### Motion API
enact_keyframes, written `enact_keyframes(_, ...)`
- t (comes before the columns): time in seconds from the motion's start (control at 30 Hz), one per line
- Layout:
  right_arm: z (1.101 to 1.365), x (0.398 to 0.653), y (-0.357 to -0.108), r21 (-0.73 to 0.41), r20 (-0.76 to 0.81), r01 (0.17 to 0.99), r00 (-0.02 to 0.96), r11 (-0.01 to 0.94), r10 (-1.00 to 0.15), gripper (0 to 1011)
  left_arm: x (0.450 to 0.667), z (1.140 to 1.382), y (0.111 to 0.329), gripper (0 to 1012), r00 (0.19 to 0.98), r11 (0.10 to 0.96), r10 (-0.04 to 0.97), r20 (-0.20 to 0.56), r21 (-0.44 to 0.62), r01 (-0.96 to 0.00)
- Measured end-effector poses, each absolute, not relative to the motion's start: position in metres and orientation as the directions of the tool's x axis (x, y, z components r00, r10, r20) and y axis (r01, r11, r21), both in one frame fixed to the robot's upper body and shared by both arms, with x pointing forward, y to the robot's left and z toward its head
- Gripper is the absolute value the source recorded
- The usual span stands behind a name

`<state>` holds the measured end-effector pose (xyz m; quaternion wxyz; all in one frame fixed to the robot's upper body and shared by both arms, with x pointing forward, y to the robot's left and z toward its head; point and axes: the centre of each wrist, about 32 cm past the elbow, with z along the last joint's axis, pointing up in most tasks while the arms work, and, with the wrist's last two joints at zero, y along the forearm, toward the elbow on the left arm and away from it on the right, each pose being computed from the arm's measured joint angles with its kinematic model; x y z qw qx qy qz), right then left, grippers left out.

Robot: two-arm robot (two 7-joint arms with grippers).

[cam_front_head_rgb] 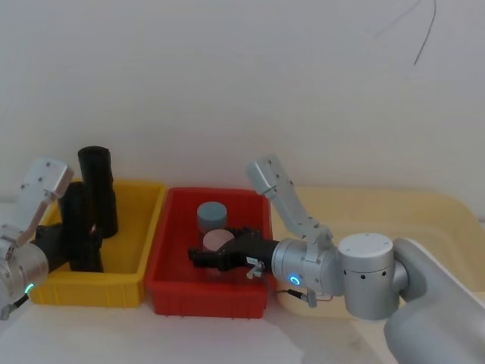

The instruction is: Pick up the garbage bag with the one hand and transfer it to the other hand.

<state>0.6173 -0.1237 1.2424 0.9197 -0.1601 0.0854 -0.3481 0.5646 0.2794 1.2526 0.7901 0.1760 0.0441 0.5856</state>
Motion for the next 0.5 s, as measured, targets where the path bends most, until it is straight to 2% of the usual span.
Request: enact_keyframes(0.5, 1.2354, 0.6183, -0.1216, -0.379, -0.009, 0.63, 0.729, 0.677, -0.684, 1000, 0.5646, 1.2526, 0.2794, 415, 0.31, 0.252, 0.941, 0.136, 0.33, -0.91)
